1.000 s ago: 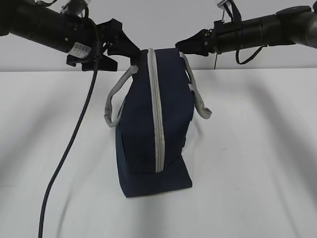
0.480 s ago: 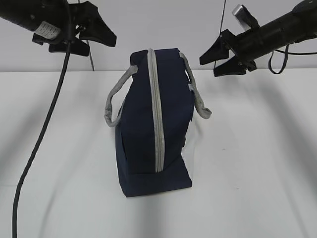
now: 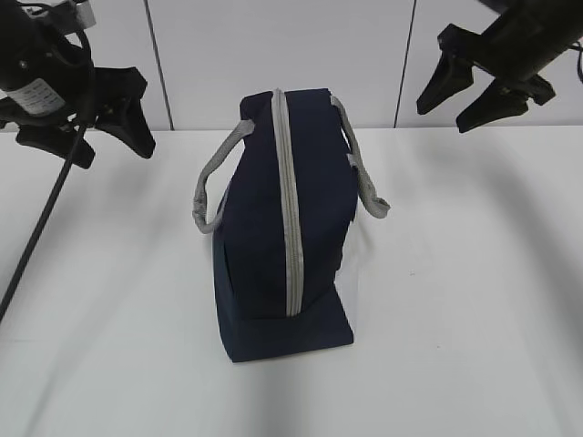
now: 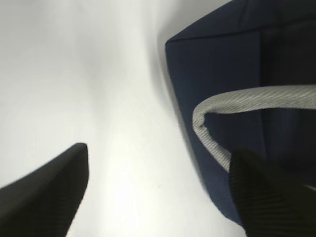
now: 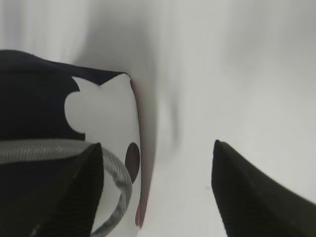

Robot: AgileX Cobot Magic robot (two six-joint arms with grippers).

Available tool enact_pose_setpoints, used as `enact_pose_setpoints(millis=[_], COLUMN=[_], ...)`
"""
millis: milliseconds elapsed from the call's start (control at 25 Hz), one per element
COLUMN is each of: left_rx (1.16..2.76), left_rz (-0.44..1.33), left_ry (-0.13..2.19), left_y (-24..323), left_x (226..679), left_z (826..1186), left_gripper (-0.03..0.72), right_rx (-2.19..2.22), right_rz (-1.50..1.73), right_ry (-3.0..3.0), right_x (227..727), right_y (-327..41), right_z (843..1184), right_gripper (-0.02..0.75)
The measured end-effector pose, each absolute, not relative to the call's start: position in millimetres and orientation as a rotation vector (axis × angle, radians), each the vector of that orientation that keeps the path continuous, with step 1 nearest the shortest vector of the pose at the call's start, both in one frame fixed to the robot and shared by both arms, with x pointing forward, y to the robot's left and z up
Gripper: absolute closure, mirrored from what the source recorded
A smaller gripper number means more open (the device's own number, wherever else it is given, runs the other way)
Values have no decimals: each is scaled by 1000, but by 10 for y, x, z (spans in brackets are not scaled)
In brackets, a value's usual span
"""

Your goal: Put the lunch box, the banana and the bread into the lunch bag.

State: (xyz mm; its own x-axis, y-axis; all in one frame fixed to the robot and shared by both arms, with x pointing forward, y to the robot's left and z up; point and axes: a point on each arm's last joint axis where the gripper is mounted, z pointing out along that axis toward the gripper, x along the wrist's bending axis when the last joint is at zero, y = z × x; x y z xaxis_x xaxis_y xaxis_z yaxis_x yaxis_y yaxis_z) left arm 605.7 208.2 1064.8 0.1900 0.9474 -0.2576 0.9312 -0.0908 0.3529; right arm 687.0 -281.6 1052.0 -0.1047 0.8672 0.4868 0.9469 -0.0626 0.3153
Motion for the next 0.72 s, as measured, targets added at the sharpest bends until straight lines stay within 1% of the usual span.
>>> enact_pose_setpoints(millis=[160, 240, 400, 560, 720], left_rx=[2081, 2077, 2068, 2047, 2029], left_rz=[94, 137, 181, 218, 246], left_ry=[1774, 1769, 1748, 1714, 1693], left_y=[2153, 2190, 2239, 2282, 2340], left_x=[5935, 5846, 5651, 5423, 5126], left_z=[10791, 10933, 11188, 11421, 11532], left_gripper=[190, 205, 212, 214, 215], right_rx=[-2036, -2059, -2117, -2140, -2152], right_rz=[-877, -875, -870, -891, -916], right_ry=[-2100, -2153, -2246, -2309, -2338], right_x=[6485, 6265, 5839, 5394, 4993], right_y=[-2827, -2845, -2884, -2888, -2873], right_z=[10830, 11023, 11345, 11563, 11643], right_gripper=[220, 220, 221, 221, 220])
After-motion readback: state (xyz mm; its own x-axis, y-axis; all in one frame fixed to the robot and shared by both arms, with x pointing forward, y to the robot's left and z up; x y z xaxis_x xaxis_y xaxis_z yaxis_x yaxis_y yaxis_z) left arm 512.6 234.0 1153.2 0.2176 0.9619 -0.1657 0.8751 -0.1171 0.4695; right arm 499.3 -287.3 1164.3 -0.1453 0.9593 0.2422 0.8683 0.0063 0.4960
